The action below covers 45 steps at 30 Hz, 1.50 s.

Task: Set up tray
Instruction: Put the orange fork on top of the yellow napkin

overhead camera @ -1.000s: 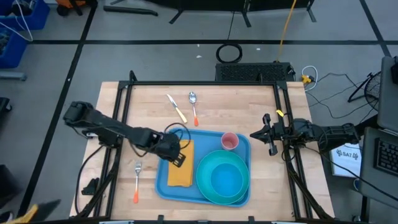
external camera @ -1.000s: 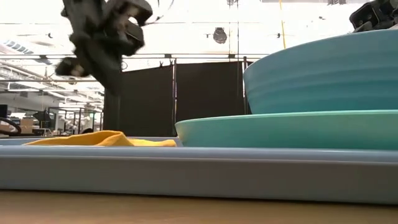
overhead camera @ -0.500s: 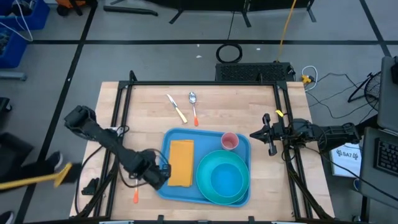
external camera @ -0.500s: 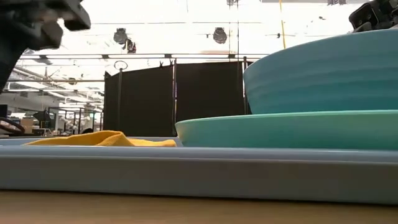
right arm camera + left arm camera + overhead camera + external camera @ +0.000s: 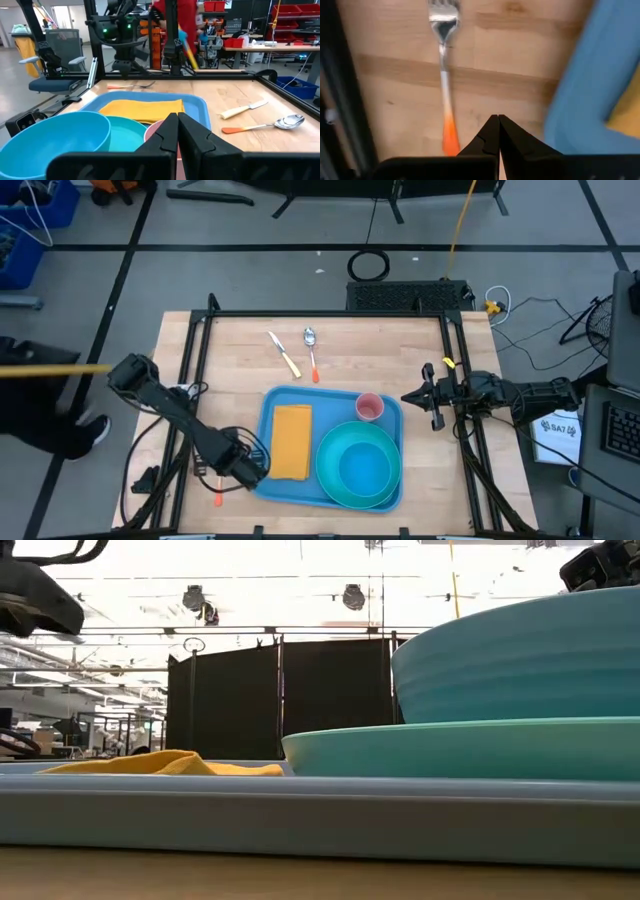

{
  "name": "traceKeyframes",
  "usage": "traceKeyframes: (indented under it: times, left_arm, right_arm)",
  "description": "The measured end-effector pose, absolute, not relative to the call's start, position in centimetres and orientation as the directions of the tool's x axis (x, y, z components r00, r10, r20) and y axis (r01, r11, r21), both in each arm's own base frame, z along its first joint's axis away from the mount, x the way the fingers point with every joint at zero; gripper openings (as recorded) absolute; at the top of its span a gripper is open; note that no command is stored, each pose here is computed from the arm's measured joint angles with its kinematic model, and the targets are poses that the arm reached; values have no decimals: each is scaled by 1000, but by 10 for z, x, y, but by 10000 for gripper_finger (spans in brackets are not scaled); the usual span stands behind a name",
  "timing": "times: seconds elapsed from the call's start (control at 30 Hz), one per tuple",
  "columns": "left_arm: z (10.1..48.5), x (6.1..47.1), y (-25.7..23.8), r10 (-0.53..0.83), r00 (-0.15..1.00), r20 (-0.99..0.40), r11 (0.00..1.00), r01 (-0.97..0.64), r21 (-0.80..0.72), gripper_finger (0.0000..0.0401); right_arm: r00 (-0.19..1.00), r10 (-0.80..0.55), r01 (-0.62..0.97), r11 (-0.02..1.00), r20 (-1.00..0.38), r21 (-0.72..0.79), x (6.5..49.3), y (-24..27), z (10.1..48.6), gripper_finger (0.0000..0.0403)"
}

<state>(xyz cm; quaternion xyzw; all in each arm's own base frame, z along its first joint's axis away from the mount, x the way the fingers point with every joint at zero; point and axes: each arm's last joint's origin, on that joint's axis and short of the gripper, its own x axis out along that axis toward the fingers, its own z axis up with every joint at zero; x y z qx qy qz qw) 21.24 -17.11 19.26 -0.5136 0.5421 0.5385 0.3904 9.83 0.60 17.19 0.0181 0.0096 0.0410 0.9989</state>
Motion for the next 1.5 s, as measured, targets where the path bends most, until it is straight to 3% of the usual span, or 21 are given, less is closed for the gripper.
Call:
traceKeyframes:
  times: [0.27,0.43,0.6,0.77,1.0,1.3,1.43,1.5]
  left_arm:
    - [197,203,-163,-40,-190,-981,-108,-975,193,1]
    - [192,196,-163,-46,-205,-978,-90,-974,208,1]
    - [185,178,-153,-78,-166,-983,-76,-982,172,1]
    - [173,175,-144,-121,-39,-992,-84,-995,49,1]
    - [159,164,-140,-153,-85,-985,-74,-993,97,1]
    - [159,170,-145,-212,-20,-977,-68,-997,36,1]
    - [161,178,-150,-292,45,-955,-21,-999,-40,3]
    - [162,178,-152,-354,7,-935,2,-1000,-8,10]
  right_arm:
    - [996,83,-82,996,-19,38,98,6,172,4]
    - [996,83,-82,996,-31,41,98,6,171,4]
    - [996,83,-81,995,-39,58,98,6,170,4]
    - [996,84,-81,994,-41,68,98,6,170,4]
    - [996,83,-81,995,-40,67,98,6,170,4]
    - [996,83,-81,994,-41,68,98,6,169,4]
    - [996,84,-81,994,-42,68,98,6,169,4]
    - [995,84,-81,994,-45,68,98,6,169,4]
